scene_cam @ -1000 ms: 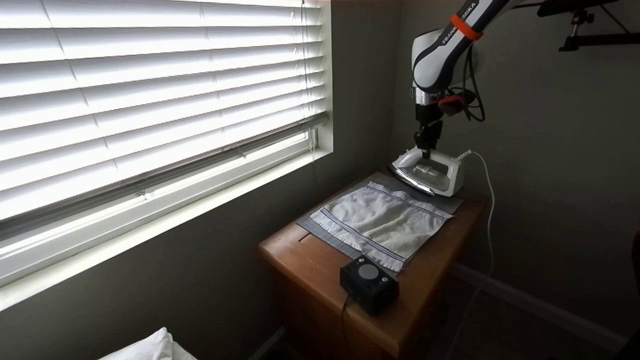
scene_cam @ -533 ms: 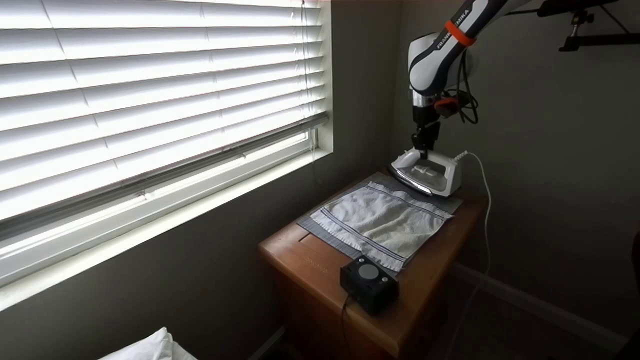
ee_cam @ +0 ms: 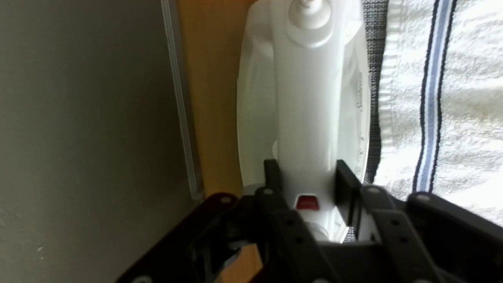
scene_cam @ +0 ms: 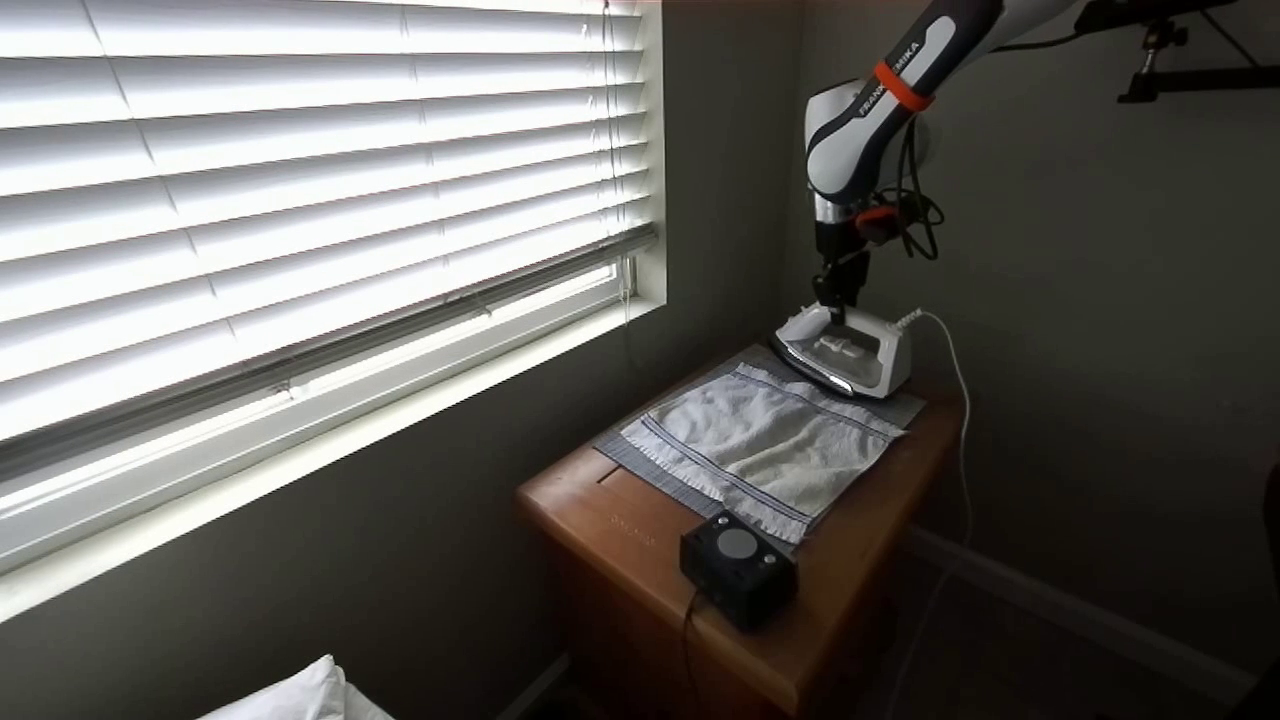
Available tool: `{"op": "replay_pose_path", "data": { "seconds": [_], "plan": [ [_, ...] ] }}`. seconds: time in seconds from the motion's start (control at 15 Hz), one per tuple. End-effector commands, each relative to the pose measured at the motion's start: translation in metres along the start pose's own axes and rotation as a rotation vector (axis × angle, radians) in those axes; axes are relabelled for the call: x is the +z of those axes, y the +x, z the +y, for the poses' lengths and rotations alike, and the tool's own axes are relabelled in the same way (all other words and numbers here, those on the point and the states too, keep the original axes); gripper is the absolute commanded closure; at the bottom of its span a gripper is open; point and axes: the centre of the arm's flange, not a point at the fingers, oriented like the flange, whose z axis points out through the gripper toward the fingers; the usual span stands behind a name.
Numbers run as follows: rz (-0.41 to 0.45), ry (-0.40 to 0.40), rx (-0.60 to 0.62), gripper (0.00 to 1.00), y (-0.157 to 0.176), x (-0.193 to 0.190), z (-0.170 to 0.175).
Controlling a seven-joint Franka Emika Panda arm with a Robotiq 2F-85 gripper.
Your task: Move the pressing iron to the right
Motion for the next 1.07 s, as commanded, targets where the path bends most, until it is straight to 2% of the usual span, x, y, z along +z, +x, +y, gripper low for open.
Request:
{"op": "replay_pose_path", "data": {
  "seconds": [0.0, 0.13, 0.2, 0.33, 0.53, 0.67, 0.87, 1.0],
  "plan": [
    [-0.006, -0.015, 0.011, 0.88, 0.018, -0.015, 0.005],
    [-0.009, -0.015, 0.009, 0.88, 0.02, -0.013, 0.003],
    [-0.01, -0.015, 0.011, 0.38, 0.021, -0.013, 0.003],
    [-0.007, -0.016, 0.012, 0.32, 0.023, -0.016, 0.003],
    [0.012, -0.028, 0.011, 0.1, 0.024, -0.031, 0.002],
    [-0.008, -0.021, -0.003, 0.01, 0.019, -0.041, -0.001],
    [-0.144, 0.009, 0.004, 0.0, 0.002, -0.053, -0.007],
    [-0.193, 0.018, 0.006, 0.0, -0.012, -0.065, -0.013]
  ]
}}
